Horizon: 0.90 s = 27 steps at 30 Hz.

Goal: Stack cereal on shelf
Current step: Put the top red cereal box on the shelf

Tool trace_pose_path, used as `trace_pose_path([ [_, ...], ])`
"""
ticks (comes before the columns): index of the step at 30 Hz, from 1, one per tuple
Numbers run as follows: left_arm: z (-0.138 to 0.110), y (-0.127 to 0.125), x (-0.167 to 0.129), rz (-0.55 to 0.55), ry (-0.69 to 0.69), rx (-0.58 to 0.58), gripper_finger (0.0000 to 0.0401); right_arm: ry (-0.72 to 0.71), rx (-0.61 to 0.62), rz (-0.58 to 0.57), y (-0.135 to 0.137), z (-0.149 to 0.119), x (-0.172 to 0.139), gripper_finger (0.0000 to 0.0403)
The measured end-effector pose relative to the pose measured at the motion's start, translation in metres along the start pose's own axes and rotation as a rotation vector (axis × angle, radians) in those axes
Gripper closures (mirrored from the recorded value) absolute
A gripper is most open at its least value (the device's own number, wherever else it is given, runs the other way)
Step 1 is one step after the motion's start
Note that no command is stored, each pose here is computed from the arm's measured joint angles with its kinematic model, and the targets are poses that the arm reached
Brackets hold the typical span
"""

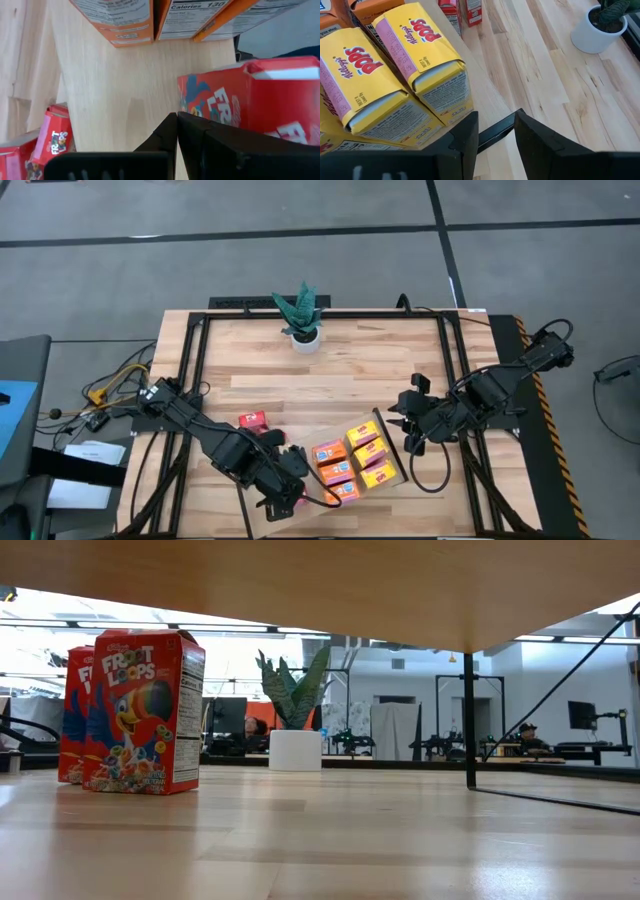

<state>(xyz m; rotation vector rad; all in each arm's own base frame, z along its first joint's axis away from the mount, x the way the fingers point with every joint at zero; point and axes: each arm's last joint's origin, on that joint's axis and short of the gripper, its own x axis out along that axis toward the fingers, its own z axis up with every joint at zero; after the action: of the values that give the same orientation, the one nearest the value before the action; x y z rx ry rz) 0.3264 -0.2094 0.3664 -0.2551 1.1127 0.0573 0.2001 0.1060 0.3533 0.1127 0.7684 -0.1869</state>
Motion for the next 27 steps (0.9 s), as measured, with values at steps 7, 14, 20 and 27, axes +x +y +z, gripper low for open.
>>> trace_pose_path([
  [7,-0.002,0.002,0.009,0.016,0.018,0.015,0.0401,0.000,0.000,0.000,0.000,0.000,0.000,0.0248],
  [14,-0.003,0.002,0.013,0.013,0.031,-0.003,0.0401,0.000,-0.001,0.000,0.000,0.000,0.000,0.0258],
  [20,-0.001,-0.002,0.013,-0.042,0.029,-0.014,0.0401,0.000,-0.001,0.000,0.000,0.000,0.000,0.0264],
  [27,0.001,-0.002,0.013,-0.050,0.020,-0.033,0.0401,0.000,-0.001,0.000,0.000,0.000,0.000,0.0259],
])
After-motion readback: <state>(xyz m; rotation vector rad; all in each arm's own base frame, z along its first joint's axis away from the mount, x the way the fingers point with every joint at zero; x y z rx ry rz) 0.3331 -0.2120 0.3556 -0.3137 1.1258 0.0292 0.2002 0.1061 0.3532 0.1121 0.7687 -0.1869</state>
